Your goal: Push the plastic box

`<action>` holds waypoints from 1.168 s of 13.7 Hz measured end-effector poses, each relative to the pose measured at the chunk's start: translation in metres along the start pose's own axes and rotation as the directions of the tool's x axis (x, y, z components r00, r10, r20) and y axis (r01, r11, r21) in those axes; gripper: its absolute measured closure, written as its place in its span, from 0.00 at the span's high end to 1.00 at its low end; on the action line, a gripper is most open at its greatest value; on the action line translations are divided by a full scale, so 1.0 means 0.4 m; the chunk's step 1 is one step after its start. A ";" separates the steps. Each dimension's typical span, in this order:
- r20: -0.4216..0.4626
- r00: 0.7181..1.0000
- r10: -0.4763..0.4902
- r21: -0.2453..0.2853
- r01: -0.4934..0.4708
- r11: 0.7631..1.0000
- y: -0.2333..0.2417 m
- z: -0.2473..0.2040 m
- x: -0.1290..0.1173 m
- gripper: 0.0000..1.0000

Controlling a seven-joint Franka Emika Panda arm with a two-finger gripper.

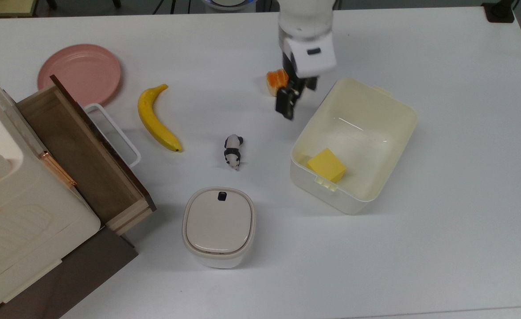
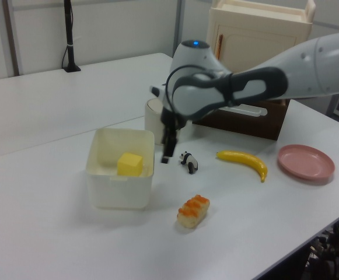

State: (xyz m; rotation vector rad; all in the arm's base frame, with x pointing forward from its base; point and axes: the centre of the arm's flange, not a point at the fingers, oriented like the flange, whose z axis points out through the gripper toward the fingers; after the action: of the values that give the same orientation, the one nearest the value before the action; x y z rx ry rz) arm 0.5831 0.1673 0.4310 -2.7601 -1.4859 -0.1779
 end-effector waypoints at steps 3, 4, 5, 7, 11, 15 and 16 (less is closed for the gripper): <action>0.130 0.988 0.083 0.061 -0.091 0.994 0.021 -0.179 -0.166 1.00; 0.163 0.981 0.110 0.063 -0.121 0.991 0.028 -0.234 -0.219 1.00; 0.180 0.973 0.146 0.059 -0.159 0.986 0.045 -0.282 -0.270 1.00; 0.187 0.963 0.193 0.053 -0.206 0.977 0.073 -0.321 -0.327 1.00; 0.183 0.886 0.426 0.002 -0.434 0.901 0.093 -0.343 -0.353 1.00; 0.137 0.719 0.682 -0.061 -0.681 0.730 0.097 -0.388 -0.337 1.00; 0.127 0.661 0.739 -0.073 -0.737 0.672 0.097 -0.393 -0.335 1.00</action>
State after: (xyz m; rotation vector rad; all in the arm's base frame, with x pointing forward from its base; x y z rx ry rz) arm 0.5268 0.0256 0.5758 -3.1669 -0.2384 0.0306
